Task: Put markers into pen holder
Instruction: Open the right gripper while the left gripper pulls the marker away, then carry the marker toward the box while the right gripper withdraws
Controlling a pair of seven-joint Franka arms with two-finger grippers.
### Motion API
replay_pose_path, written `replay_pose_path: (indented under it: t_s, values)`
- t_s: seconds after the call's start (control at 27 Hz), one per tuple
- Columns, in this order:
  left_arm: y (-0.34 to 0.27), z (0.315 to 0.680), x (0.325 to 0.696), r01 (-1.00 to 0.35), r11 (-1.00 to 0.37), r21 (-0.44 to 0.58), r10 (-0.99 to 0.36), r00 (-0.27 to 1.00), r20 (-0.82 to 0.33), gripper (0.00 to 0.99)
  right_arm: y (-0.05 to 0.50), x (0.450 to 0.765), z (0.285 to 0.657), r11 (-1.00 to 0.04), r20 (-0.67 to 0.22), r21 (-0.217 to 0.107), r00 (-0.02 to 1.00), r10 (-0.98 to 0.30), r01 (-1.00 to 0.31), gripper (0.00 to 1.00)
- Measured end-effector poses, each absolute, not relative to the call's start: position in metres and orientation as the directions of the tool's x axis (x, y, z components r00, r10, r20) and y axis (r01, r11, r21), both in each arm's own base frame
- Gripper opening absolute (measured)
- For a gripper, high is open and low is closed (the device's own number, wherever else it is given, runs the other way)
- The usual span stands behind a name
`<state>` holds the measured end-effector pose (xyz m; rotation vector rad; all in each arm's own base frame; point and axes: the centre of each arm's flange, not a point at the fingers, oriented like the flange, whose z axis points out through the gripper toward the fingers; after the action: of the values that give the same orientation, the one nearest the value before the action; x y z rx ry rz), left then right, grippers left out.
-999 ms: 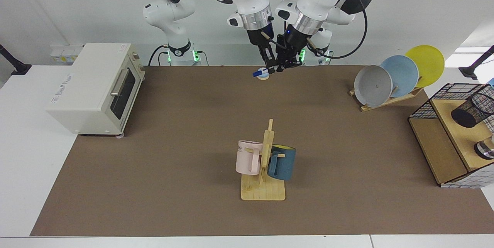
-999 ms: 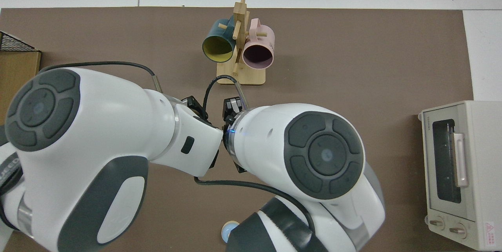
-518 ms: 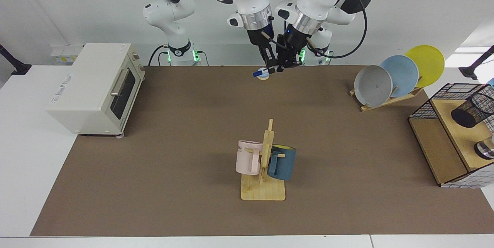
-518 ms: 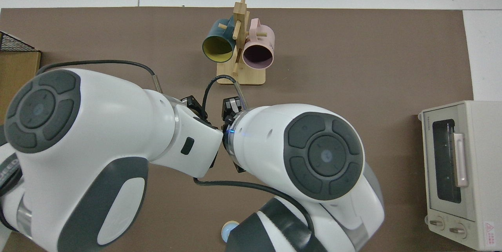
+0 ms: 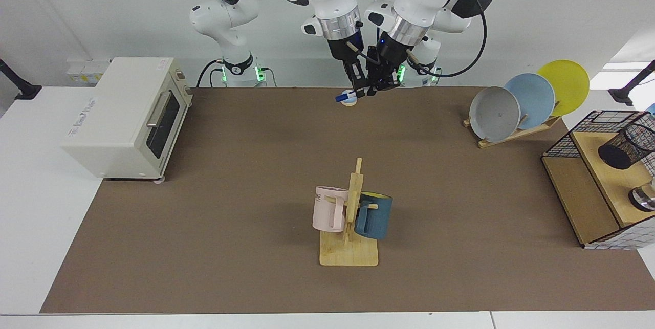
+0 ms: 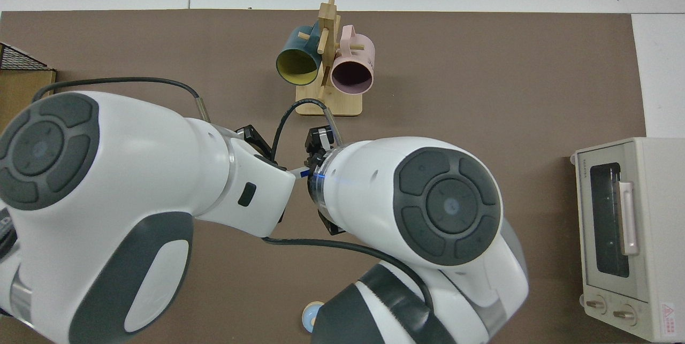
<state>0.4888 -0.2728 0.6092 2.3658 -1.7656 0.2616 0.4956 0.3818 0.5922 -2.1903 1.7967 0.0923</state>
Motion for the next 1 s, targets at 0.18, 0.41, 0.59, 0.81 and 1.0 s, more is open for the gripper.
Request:
replay_pose_path:
  t_s: [0.18,0.41,0.59,0.81,1.0]
  values:
    - [-0.258,0.613,0.497,-0.947,-0.319,0.021,-0.918,0.315,0.242,0.172,0.358,0.507,0.588,-0.265,-0.197,-0.178,0.298,-0.934,-0.948,0.80]
    - [-0.236,0.615,0.507,-0.928,-0.372,-0.012,-0.908,0.362,0.212,0.172,0.304,0.519,0.600,-0.464,-0.134,-0.164,0.486,-0.864,-0.870,1.00]
    - [-0.208,0.614,0.518,-0.896,-0.443,-0.042,-0.888,0.431,0.161,0.172,0.255,0.522,0.619,-0.634,-0.092,-0.150,0.649,-0.755,-0.759,1.00]
    - [-0.171,0.616,0.525,-0.854,-0.517,-0.063,-0.855,0.511,0.090,0.172,0.229,0.519,0.621,-0.808,-0.066,-0.101,0.814,-0.576,-0.580,1.00]
    - [-0.121,0.631,0.534,-0.797,-0.597,-0.097,-0.802,0.593,0.066,0.172,0.219,0.518,0.617,-0.917,-0.014,-0.030,0.917,-0.398,-0.398,1.00]
